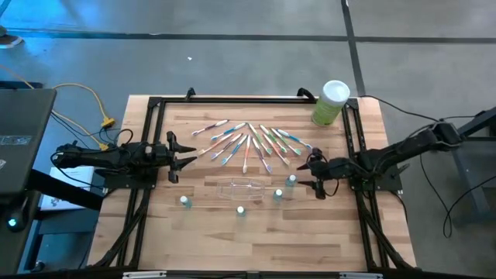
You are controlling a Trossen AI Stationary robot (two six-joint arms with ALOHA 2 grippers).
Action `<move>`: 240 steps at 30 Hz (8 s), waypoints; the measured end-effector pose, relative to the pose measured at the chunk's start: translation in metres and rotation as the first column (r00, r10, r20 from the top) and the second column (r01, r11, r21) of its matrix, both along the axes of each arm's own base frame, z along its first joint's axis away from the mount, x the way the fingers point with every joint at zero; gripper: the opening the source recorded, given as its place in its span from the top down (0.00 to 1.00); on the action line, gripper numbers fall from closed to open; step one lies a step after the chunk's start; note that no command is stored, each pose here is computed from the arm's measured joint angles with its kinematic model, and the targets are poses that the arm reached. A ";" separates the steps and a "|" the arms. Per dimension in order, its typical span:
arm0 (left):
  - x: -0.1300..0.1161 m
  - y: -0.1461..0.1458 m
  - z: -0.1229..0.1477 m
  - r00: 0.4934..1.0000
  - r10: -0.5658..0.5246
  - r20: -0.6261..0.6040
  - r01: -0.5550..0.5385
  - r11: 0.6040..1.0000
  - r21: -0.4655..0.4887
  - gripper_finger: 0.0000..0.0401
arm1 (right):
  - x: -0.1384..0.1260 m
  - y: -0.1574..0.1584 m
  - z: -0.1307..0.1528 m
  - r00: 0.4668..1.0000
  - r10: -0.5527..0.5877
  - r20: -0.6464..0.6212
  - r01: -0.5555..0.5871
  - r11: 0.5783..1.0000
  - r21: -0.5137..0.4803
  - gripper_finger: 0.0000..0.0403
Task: Pick & Place toothbrushing station
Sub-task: Put the blue mouthwash into the transparent organizer, then put the blue toothbrush into the transparent organizer
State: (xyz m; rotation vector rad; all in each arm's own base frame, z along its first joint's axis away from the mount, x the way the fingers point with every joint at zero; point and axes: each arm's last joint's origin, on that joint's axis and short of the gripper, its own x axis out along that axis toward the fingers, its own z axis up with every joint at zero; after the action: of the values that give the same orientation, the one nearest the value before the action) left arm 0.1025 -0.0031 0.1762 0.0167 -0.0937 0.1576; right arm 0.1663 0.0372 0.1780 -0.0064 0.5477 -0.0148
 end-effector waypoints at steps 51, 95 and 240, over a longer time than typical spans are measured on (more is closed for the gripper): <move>0.000 0.000 -0.001 1.000 -0.002 -0.002 0.002 1.000 -0.027 0.66 | 0.027 0.016 -0.037 0.994 -0.077 -0.078 0.071 0.995 -0.074 0.43; 0.000 0.000 -0.001 1.000 0.000 -0.004 0.000 1.000 -0.008 0.66 | 0.082 0.015 0.068 0.989 0.067 0.133 -0.035 0.972 -0.232 0.79; 0.001 -0.002 -0.002 0.998 -0.066 0.007 0.067 0.984 -0.164 0.66 | 0.224 0.007 -0.011 0.996 0.075 0.043 -0.071 0.994 -0.081 0.50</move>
State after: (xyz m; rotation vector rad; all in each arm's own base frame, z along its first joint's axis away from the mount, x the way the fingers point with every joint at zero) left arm 0.1038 -0.0047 0.1744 -0.1505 -0.0823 0.0982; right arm 0.3902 0.0439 0.1666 -0.1030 0.5004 0.0346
